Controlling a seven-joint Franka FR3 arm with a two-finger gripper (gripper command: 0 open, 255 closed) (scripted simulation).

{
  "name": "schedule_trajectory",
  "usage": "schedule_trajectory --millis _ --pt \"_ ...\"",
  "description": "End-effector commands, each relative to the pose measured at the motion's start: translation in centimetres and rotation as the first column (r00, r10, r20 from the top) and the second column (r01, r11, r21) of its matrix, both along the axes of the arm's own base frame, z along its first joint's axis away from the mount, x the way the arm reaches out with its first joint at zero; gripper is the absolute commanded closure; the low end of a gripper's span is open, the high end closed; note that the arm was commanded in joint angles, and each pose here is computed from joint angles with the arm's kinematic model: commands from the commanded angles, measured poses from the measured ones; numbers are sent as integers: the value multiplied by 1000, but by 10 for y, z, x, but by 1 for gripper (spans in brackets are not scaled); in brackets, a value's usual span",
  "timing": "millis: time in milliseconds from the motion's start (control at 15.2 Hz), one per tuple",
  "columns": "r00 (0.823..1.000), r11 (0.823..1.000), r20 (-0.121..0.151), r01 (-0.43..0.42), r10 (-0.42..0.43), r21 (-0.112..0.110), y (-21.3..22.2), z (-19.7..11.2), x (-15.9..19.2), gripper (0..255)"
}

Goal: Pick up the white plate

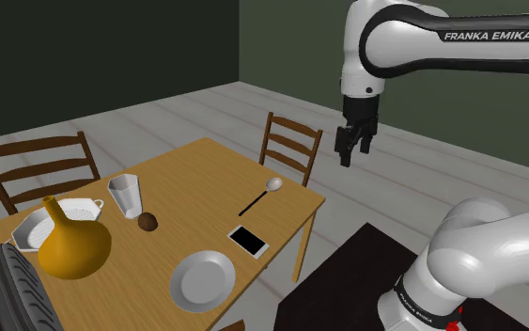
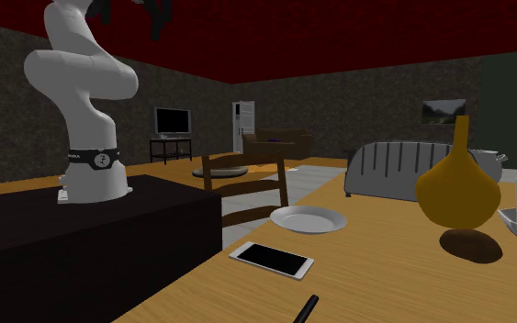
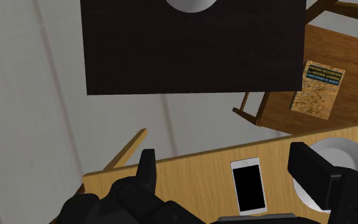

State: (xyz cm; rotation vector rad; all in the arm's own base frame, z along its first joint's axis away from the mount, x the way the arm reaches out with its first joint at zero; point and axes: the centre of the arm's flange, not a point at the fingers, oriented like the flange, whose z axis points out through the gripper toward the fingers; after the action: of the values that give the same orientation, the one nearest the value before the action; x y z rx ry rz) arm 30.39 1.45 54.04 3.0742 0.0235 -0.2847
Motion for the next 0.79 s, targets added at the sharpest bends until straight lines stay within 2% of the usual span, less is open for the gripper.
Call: schedule_trajectory --millis 0,330,726 --pt "1000 1000 0 0 0 0 0 0 0 0" --pt "999 996 40 22 -26 92 3 -61 9 0" --pt "994 978 85 44 -62 202 13 -132 24 0"
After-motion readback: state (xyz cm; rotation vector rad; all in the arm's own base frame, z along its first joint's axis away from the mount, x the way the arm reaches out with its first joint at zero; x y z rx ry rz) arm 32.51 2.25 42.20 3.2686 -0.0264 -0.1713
